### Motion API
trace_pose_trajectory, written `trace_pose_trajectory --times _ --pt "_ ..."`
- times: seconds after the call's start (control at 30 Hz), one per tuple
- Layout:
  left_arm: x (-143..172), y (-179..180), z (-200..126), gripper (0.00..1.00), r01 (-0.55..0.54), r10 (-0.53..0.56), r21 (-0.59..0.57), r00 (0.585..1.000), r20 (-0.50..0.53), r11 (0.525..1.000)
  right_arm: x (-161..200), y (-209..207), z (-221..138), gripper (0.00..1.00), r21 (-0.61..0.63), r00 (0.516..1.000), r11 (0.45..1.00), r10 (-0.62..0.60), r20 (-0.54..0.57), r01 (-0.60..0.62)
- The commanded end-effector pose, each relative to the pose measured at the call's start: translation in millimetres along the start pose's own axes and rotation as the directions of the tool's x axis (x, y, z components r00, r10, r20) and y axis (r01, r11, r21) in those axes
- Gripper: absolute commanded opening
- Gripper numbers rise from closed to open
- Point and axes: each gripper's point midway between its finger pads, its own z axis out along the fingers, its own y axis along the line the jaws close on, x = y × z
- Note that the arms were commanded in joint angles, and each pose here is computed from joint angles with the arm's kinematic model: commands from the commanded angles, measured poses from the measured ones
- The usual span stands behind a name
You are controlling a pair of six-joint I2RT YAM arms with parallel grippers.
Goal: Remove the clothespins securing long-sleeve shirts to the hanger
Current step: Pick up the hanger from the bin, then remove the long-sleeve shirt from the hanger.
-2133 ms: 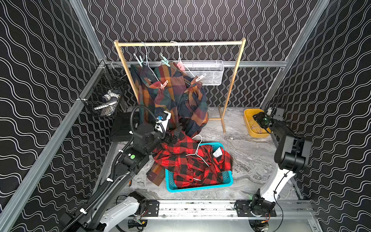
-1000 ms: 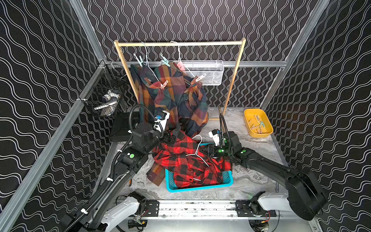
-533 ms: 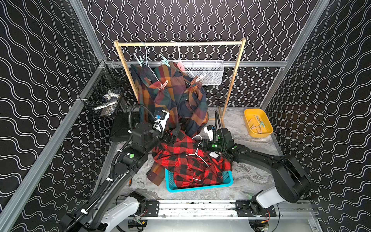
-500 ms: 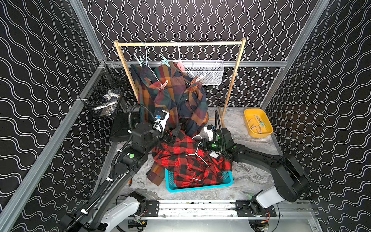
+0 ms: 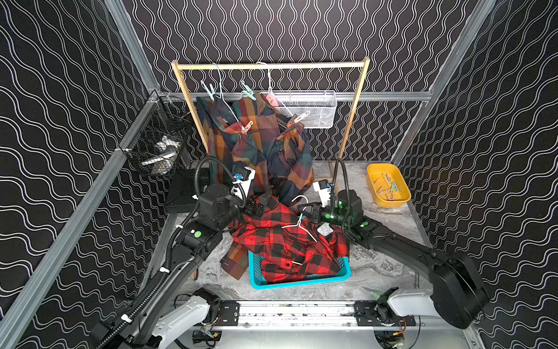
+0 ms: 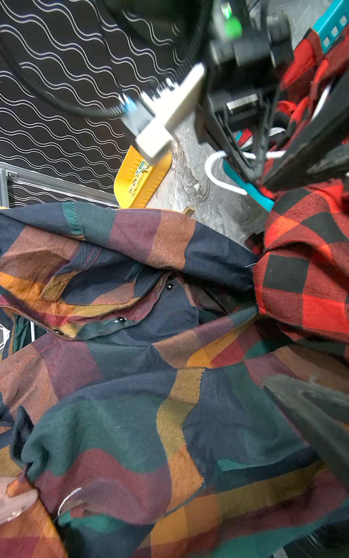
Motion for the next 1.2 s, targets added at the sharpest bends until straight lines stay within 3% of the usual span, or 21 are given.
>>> trace_pose_trajectory --times 0.0,0.2,0.5,0.87,1.1,1.17 --pt "-12.2 -10.7 -3.6 0.98 -0.036 0.034 0.067 0.999 0.035 0.997 -17.2 13.3 -20.8 0.0 0.017 0.992 0.992 -0.124 0.035 0.123" --pt "-16.4 -29.1 -6.9 0.98 -0.061 0.055 0.188 0.998 0.038 0.98 -64.4 40.4 -76.0 0.0 -0.029 0.957 0.967 -0.244 0.159 0.252" --pt "5.0 -20.4 5.0 0.95 -0.056 0.067 0.22 0.997 -0.042 0.974 -104.2 65.6 -132.0 0.0 -0.04 0.885 0.91 -0.391 0.251 0.413" --pt "28.5 -36.3 1.8 0.79 -0.029 0.068 0.323 0.992 -0.109 0.946 -125.8 73.4 -144.5 0.0 0.001 0.861 0.9 -0.417 0.291 0.436" --pt "34.1 -44.9 -9.9 0.79 -0.003 0.048 0.358 0.992 -0.116 0.934 -137.2 74.0 -148.5 0.0 -0.01 0.857 0.903 -0.404 0.32 0.429" --pt "34.3 -46.2 -10.2 0.75 -0.004 0.047 0.366 0.993 -0.109 0.931 -138.7 77.6 -148.8 0.0 -0.029 0.856 0.9 -0.403 0.325 0.434"
